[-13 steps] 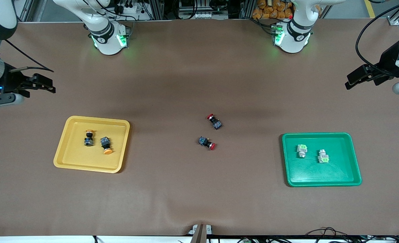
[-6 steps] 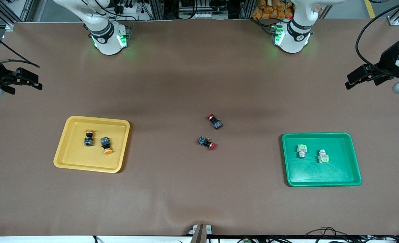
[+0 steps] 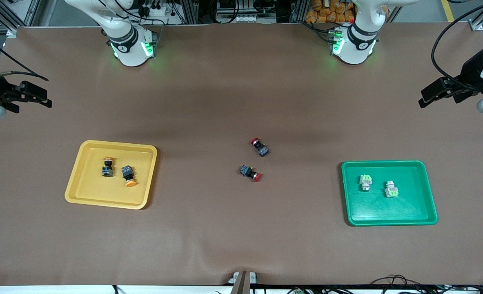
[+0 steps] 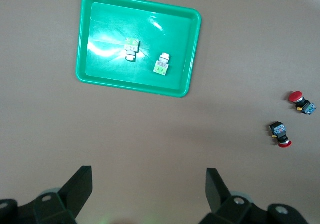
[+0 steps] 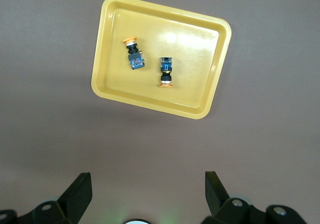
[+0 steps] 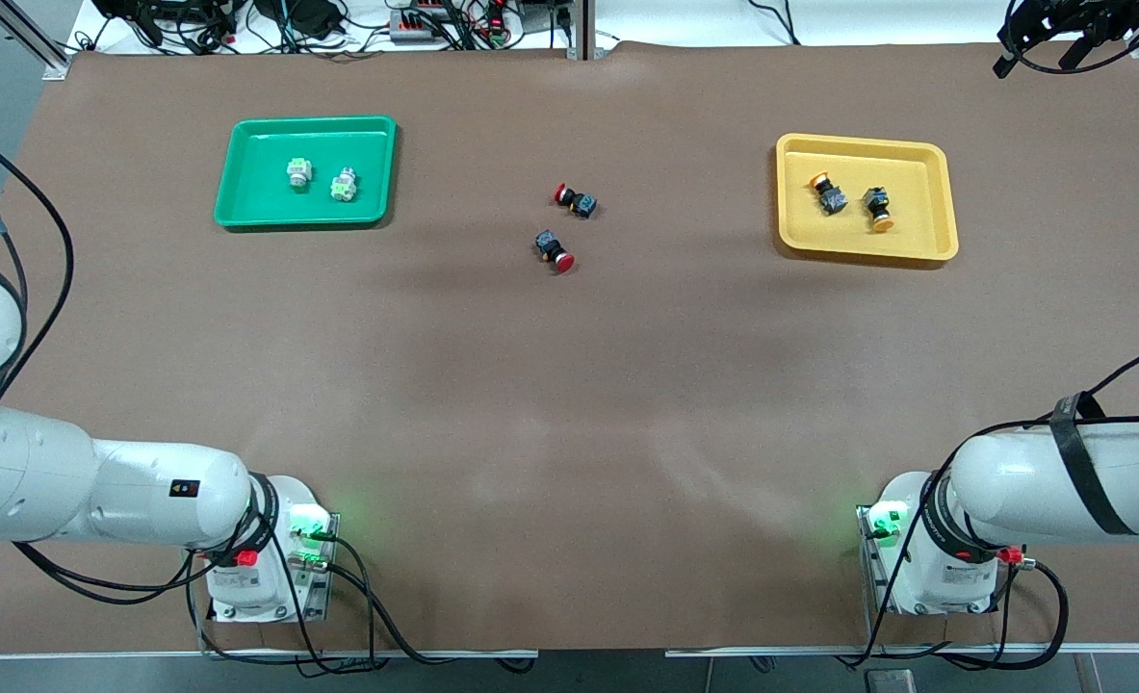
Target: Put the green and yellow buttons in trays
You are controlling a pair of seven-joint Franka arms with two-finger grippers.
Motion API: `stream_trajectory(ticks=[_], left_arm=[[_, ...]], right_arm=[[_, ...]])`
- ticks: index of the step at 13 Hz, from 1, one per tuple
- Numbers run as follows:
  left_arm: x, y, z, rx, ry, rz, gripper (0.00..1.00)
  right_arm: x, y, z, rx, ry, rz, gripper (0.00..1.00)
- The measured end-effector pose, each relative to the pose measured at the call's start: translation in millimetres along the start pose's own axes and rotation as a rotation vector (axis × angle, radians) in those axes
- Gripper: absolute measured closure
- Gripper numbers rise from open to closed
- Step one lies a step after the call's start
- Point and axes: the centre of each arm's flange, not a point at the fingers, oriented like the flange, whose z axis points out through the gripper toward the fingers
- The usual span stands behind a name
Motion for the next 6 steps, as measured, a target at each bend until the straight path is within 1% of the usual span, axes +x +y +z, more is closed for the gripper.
stream_trajectory(ticks=[3,6], left_arm=[[0.8,3.2,-1.1,-0.001,0.003,0.005,0.0],[4.3,8.2,6.5,0.002,-0.01,0.013,0.0]], right_arm=[[0.5,-1.6,-0.2,-0.001,0.001,0.026,0.0],[0.7,-1.9,-0.3,-0.001,0.003,0.032,0.0]])
